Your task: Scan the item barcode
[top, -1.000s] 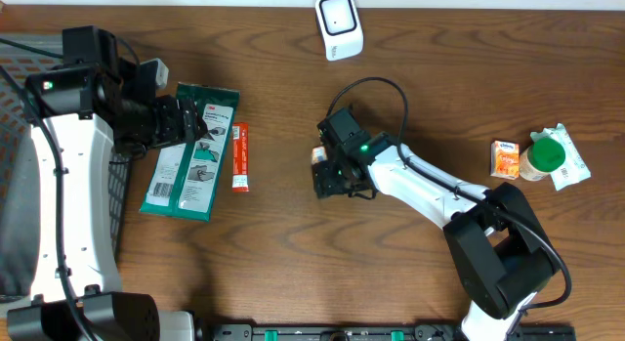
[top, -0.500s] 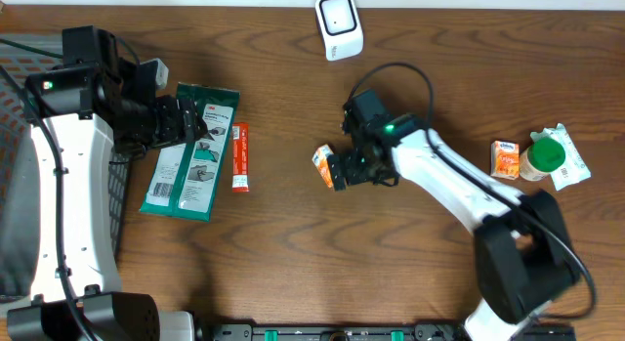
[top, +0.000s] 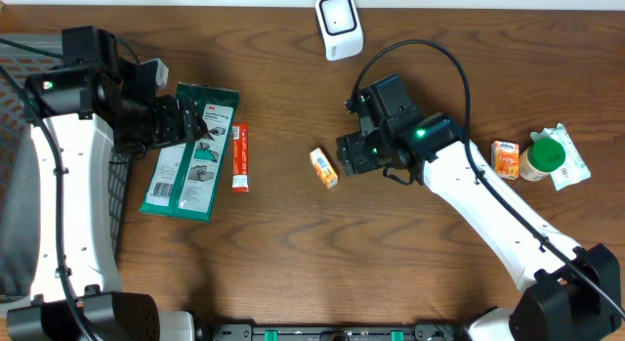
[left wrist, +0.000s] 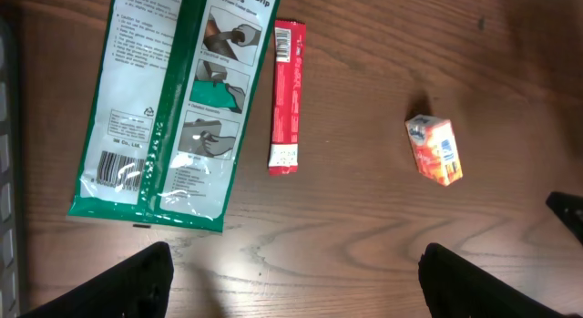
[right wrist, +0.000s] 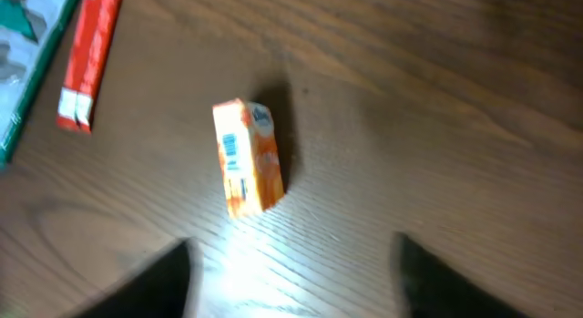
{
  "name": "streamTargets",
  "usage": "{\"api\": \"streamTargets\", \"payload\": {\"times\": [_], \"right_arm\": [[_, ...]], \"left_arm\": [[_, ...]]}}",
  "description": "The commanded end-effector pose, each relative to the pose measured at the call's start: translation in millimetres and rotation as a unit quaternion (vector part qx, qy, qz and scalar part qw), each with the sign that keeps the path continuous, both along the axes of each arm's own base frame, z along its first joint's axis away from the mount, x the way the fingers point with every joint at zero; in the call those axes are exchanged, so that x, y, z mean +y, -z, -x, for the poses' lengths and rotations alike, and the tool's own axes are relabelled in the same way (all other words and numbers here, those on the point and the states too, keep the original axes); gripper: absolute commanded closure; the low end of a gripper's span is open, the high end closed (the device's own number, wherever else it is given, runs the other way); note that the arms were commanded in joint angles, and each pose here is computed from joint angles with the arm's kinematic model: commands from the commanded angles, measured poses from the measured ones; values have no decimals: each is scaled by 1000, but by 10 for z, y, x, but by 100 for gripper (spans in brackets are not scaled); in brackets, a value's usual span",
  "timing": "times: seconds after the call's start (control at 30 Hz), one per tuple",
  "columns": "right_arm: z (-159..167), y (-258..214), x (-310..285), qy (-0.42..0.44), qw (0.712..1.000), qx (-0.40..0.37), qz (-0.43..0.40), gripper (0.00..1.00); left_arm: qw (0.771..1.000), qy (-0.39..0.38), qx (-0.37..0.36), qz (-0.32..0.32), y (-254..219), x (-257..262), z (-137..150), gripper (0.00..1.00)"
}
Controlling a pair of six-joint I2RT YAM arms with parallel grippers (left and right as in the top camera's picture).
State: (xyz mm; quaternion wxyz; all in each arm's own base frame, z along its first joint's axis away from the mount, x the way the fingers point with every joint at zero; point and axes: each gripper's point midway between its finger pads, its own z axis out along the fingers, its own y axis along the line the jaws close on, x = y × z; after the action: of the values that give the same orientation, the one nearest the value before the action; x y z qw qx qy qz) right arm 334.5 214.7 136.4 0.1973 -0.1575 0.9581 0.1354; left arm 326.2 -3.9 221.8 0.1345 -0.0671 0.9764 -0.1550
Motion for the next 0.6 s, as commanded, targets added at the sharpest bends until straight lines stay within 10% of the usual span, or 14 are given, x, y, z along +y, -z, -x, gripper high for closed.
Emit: {"api": "streamTargets", "payload": {"times": [0.0, 0.1, 0.57], "right_arm": [[-19, 61, 143, -16, 1000, -4, 1, 80], [9, 159, 359, -40, 999, -8, -1, 99], [-33, 897, 613, -57, 989, -42, 129, 99]], "left_arm": [[1000, -2, -5, 2, -42, -11, 23, 13], [1000, -2, -5, 2, -42, -11, 23, 13], [1000, -2, -5, 2, -42, -11, 23, 13]]}}
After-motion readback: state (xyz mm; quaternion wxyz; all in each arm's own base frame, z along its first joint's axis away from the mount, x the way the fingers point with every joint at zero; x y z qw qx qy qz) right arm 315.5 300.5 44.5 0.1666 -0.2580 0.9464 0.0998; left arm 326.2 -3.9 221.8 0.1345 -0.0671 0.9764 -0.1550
